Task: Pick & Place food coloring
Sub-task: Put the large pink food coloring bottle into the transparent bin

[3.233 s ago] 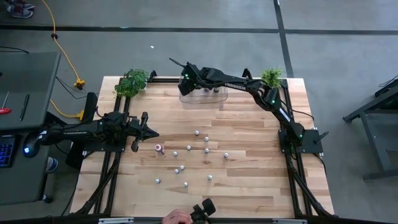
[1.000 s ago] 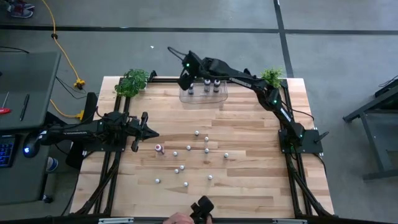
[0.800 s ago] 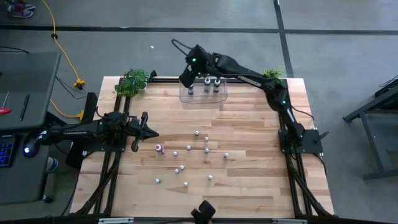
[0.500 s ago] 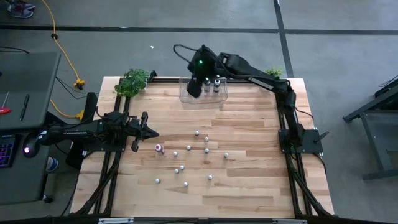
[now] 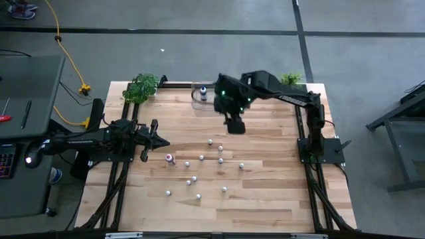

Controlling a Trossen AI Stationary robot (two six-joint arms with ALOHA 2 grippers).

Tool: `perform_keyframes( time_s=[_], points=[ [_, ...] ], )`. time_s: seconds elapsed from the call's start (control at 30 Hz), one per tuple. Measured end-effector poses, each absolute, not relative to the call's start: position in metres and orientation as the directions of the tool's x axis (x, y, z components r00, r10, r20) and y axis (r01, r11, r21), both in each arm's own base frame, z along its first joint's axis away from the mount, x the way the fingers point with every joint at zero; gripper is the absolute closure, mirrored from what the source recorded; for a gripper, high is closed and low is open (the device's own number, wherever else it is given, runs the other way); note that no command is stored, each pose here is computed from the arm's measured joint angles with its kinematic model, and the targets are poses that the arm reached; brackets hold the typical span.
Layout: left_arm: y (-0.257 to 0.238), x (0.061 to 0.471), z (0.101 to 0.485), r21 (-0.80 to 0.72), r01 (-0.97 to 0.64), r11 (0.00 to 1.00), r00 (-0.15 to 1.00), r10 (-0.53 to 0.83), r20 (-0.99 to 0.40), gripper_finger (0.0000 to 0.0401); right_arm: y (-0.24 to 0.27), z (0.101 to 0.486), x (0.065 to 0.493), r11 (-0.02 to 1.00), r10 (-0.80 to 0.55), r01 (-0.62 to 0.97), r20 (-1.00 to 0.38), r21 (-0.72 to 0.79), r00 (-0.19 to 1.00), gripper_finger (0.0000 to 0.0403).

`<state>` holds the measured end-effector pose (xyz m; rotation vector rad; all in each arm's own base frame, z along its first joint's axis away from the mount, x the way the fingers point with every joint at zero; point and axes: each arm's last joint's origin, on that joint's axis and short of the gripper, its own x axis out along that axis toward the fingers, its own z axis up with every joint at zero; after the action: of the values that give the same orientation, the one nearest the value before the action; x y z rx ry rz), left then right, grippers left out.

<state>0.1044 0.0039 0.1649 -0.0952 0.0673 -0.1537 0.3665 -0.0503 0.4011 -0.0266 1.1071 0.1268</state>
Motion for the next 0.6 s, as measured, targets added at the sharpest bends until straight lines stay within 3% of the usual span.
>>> perform_keyframes(
  time_s=[0.17,0.33,0.47,0.6],
  points=[
    [0.004,0.104,0.165,-0.100,0.149,0.984,0.986,-0.156,-0.059,0.0399,-0.022,0.394,0.364,0.963,0.192,-0.249,-0.913,0.105,0.359,0.0197],
    [0.004,0.104,0.165,-0.100,0.150,0.984,0.986,-0.156,-0.060,0.0399,-0.008,0.373,0.358,0.943,0.210,-0.313,-0.935,0.116,0.286,0.0197],
    [0.004,0.104,0.165,-0.100,0.149,0.984,0.986,-0.156,-0.059,0.0399,0.000,0.349,0.348,0.932,0.216,-0.352,-0.917,0.091,0.334,0.0197],
    [0.004,0.104,0.165,-0.100,0.149,0.984,0.986,-0.156,-0.060,0.0399,0.006,0.317,0.341,0.932,0.222,-0.360,-0.853,0.043,0.472,0.0197]
  ],
)
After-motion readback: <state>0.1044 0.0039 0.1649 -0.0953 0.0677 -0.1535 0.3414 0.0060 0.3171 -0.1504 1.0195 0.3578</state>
